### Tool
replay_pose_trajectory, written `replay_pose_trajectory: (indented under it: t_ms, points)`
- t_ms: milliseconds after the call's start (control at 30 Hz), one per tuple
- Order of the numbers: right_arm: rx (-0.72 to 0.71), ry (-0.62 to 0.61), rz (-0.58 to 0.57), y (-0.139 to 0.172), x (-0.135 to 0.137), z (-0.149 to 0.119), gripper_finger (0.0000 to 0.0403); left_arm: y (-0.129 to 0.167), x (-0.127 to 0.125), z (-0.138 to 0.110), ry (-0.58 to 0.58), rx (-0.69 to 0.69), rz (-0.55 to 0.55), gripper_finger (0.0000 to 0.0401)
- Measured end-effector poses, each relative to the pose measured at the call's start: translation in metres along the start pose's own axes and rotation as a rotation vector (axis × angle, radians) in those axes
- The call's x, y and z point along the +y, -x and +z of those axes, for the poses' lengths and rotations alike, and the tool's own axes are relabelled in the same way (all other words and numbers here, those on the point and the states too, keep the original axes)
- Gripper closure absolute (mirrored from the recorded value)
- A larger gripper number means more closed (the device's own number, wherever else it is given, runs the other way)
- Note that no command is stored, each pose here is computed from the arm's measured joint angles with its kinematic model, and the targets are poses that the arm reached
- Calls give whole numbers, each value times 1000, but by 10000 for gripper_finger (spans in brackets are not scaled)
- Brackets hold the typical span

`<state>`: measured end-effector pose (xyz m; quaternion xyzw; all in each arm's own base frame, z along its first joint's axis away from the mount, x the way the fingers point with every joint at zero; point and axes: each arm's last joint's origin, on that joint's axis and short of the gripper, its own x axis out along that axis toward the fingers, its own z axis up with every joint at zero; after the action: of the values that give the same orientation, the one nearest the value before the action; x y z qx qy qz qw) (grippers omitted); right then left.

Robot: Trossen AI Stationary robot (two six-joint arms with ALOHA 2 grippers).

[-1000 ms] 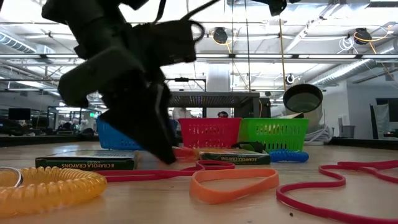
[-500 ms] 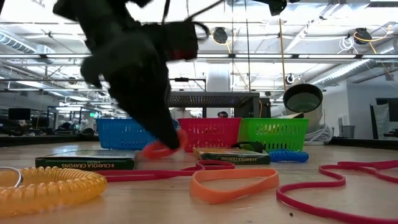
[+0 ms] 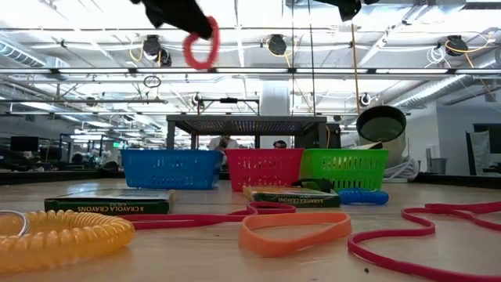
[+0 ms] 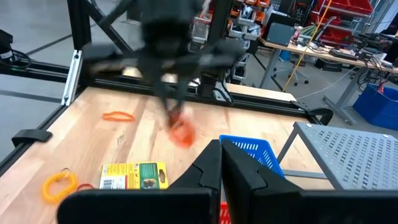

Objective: Pick & Place Office Desk Supplies
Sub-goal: Put the orange spring keychain into the blue bin

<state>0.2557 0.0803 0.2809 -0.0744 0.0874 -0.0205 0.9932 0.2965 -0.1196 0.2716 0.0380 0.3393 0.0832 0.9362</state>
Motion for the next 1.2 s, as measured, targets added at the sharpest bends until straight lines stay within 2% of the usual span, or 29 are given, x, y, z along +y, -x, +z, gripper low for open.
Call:
replay_pose_trajectory:
  t_ms: [167,300,600,867,1033,1200]
  points:
    - [-2,-16,-1,0,0,0,403,27,21,0,-8,4,122,385]
    - [-1,-17,-1,0,0,0,403,35,35,-2,1,33,173,389]
    - [-1,-19,-1,0,0,0,403,26,58,-7,-4,142,261,384]
    - [-1,-19,-1,0,0,0,403,20,77,-5,25,159,318,382]
    - [-1,-18,-1,0,0,0,403,18,81,-5,66,161,322,370]
    - [-1,-19,-1,0,0,0,403,19,80,-7,51,184,324,368]
